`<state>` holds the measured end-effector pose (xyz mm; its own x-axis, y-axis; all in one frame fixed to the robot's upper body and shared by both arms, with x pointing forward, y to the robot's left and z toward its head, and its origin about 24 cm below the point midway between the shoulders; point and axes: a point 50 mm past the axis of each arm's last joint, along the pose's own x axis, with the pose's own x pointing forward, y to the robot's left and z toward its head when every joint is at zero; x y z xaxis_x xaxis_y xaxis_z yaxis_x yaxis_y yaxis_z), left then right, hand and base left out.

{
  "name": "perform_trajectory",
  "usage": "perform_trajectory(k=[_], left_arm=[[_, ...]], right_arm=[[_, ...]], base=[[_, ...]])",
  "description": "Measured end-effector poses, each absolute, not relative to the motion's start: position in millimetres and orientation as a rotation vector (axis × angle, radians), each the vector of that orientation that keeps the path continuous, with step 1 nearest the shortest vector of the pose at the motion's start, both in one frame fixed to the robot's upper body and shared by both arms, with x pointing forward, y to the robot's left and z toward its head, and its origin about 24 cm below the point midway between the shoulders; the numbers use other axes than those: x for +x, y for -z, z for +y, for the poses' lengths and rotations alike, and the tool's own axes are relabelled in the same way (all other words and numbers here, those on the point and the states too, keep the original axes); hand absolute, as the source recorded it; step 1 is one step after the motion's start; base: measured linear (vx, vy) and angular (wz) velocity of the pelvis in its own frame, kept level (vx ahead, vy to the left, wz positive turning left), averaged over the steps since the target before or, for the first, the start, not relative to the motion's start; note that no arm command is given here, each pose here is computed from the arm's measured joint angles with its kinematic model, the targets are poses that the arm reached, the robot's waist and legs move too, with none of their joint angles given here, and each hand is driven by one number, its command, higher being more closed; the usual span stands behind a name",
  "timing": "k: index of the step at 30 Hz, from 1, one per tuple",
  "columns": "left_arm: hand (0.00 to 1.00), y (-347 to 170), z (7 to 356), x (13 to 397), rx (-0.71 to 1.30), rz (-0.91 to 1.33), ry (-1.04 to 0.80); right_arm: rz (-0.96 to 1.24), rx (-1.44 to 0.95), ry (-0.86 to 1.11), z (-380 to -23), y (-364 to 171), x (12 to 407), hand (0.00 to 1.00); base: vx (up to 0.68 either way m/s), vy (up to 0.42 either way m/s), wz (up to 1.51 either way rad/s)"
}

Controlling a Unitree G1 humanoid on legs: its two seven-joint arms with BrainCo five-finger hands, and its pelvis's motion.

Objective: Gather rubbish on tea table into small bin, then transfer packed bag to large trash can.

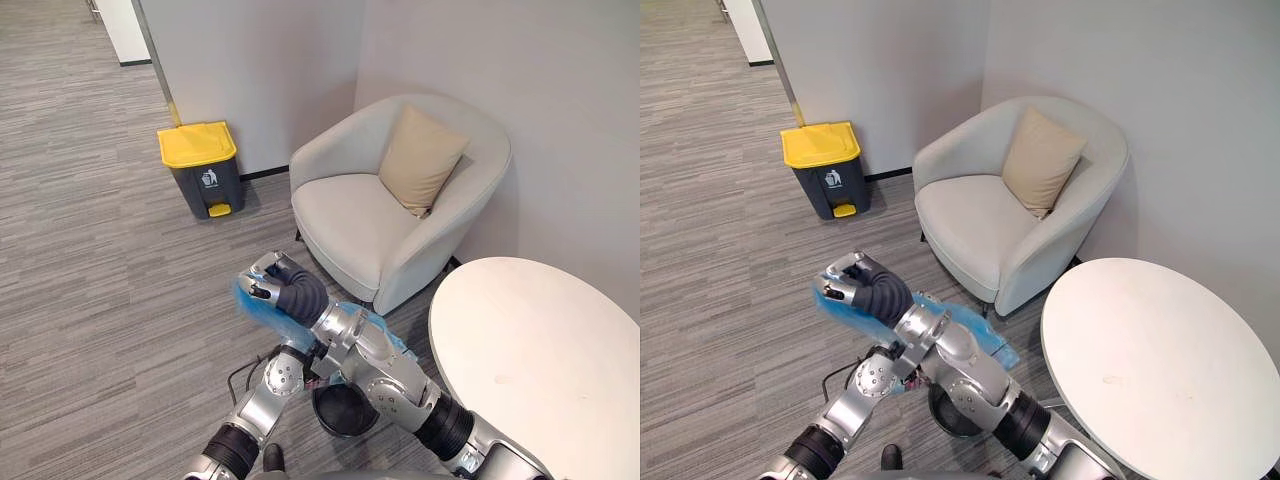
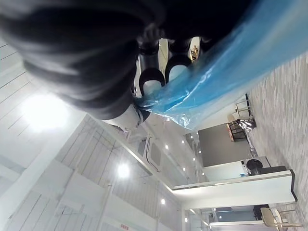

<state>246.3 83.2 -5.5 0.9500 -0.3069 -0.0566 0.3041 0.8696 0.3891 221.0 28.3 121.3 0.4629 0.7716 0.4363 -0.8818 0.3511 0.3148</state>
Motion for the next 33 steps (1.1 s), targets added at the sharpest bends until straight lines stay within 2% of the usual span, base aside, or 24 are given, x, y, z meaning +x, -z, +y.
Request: perform_trajectory(k=[4,9,10,20,33], left_arm=[[1.00,6.9,85.2,246.7,0.390,0.005,0.309],[1.00,6.5,95.7,250.0,0.383,0.014,0.262],[1.00,6.8,99.4,250.4,0.381,0.018,0.246],[1.00,18.8,132.5,241.9,0.381,0.089,0.126],[1.00,26.8,174.2,229.6,0.399,0.147,-0.036]], right_arm=[[-0.192,0.523,-1.055,26.9,-109.2,221.5,1.00],[-0.244,0.370,-1.016,20.0,-105.1,223.9,1.00],[-0.262,0.317,-0.999,15.9,-103.8,225.8,0.00],[-0.565,-0.112,-0.807,-31.7,-123.3,222.7,0.00],[-0.810,-0.528,-0.713,-58.4,-139.7,213.2,0.00]], base=[[0.00,0.000,0.00],[0.00,0.000,0.00],[0.00,0.000,0.00],[0.00,0.000,0.00],[0.00,0.000,0.00]])
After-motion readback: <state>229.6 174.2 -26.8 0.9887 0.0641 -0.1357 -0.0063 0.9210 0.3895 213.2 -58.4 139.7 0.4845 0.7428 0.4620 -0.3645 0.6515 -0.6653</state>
